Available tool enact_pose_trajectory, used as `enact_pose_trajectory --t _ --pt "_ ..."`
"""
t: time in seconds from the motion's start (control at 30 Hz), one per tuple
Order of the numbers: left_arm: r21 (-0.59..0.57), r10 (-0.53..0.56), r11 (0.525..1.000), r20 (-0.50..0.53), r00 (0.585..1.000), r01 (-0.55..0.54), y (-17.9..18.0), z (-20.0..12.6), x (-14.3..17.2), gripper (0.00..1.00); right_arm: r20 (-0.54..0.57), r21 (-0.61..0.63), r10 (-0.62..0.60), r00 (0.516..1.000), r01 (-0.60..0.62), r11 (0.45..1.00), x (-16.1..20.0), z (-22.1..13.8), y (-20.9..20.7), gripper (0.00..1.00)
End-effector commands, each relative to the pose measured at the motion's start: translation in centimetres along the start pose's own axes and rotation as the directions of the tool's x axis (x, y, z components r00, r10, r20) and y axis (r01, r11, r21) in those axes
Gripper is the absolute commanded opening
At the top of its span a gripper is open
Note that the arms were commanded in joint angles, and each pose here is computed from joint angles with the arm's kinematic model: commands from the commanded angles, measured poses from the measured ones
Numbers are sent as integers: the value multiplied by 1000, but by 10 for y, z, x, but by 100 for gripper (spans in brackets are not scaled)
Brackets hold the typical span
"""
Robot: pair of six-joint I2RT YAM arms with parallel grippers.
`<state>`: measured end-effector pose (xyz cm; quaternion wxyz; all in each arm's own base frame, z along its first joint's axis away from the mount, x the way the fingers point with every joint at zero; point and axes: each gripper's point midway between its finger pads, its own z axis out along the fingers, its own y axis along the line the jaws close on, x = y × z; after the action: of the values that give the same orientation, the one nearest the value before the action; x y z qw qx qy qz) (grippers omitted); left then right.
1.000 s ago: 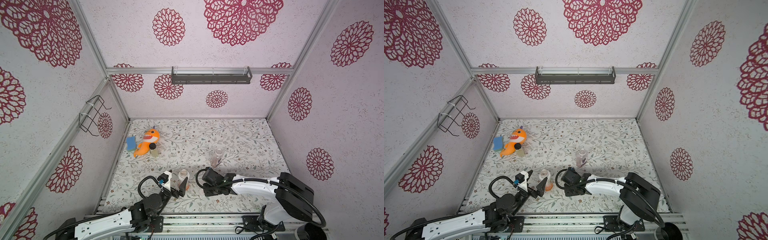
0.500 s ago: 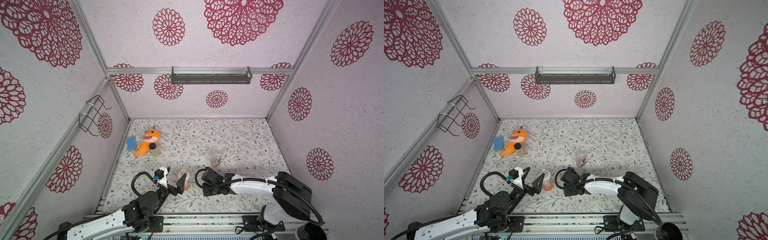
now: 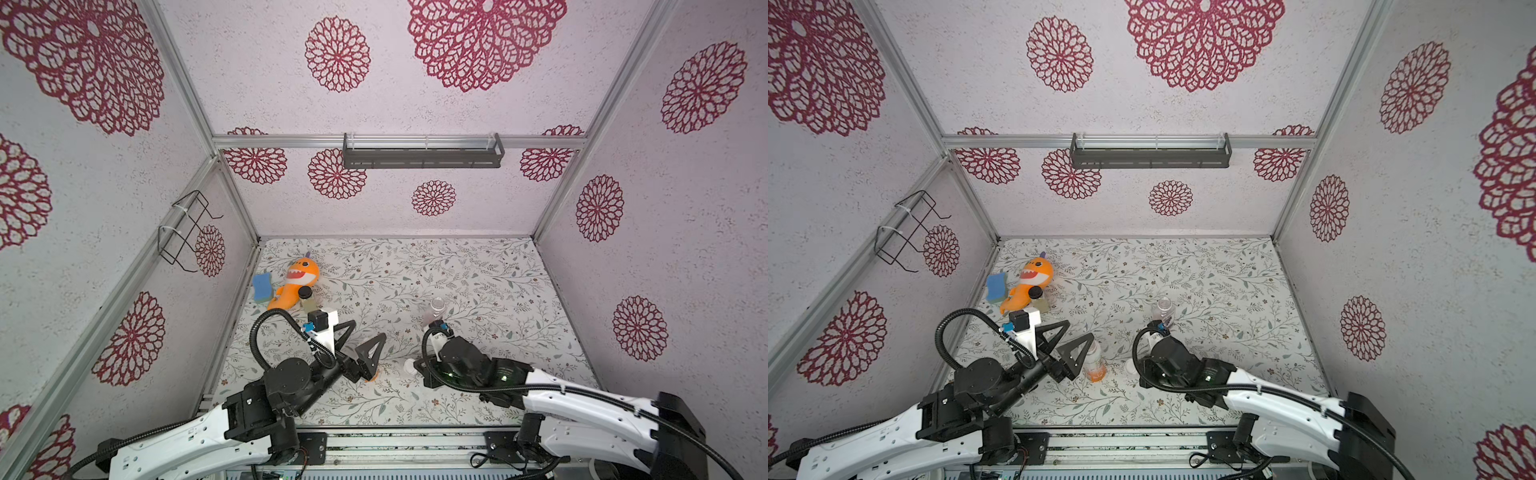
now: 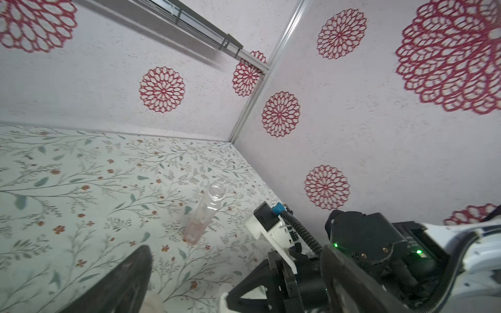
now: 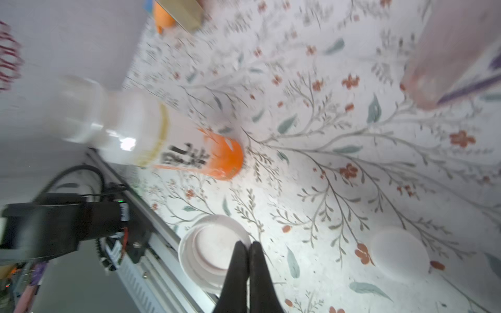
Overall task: Screw on the bottle caps
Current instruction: Pick up the bottle cap from the bottom-center of the table, then place the bottle cap at the bottom-center of the table.
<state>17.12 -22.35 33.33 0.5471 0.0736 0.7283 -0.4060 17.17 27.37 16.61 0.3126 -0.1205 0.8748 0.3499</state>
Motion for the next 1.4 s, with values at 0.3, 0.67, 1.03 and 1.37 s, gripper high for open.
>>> enact_pose_trajectory --t 0.3,0.67,1.03,1.37 --pt "190 -321 885 -412 853 425 -61 40 -2 99 534 -239 -100 840 263 935 -94 -95 69 0" --pt "201 -466 752 -512 722 628 -59 53 12 93 685 -244 -120 719 382 891 -104 -117 91 0" --pt "203 -525 671 -549 650 713 -58 60 26 86 727 -194 -163 667 427 883 -106 -114 94 0" --pt "226 -535 638 -557 635 736 -60 60 27 72 737 -165 -175 652 424 890 -106 -112 88 0"
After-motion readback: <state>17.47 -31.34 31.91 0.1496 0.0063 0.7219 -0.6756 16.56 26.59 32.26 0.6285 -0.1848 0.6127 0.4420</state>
